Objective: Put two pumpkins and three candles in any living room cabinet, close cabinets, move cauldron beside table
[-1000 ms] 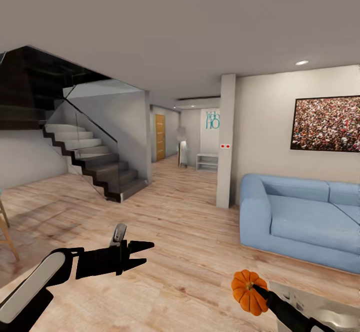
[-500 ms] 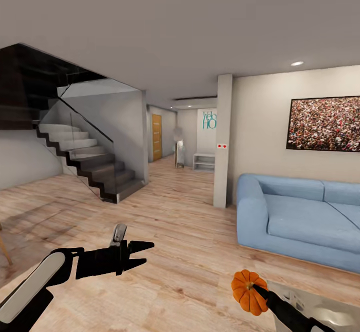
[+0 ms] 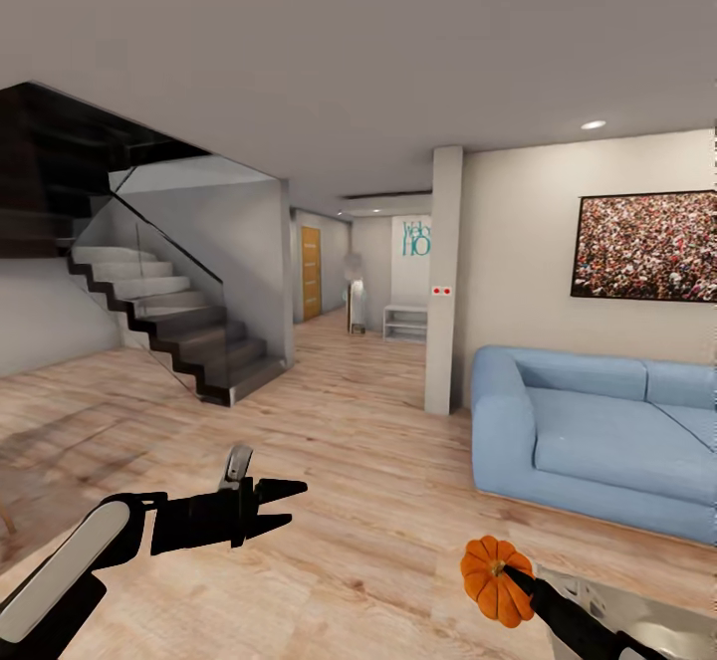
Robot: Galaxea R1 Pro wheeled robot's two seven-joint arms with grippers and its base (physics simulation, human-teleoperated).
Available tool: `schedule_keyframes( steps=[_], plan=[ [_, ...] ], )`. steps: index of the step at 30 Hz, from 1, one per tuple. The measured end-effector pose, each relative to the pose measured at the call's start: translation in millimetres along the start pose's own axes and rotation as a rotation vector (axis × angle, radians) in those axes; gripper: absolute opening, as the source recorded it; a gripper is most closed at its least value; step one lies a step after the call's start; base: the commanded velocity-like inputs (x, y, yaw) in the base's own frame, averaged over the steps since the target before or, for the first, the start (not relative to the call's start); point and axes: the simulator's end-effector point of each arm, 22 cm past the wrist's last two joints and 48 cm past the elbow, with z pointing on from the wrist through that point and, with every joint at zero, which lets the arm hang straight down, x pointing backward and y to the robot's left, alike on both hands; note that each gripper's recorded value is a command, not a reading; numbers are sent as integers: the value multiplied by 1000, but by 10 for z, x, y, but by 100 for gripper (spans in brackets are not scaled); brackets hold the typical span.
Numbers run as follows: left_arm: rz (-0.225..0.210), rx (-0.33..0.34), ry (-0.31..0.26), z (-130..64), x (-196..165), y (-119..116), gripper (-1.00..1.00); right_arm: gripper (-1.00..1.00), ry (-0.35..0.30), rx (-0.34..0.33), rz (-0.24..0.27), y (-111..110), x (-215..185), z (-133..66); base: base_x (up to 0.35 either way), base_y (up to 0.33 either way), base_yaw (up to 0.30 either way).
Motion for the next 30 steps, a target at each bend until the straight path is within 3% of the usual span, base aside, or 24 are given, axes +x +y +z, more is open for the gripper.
schedule_keyframes(
  steps=[14,30],
  plan=[
    [1,0,0,-1,1,-1,100,-100,1,-1,-1,1,2,-2,193,-6,-169],
    [0,0,0,2,-1,3,100,-100,0,0,-1,-2,0,2,74,7,-203]
  ],
)
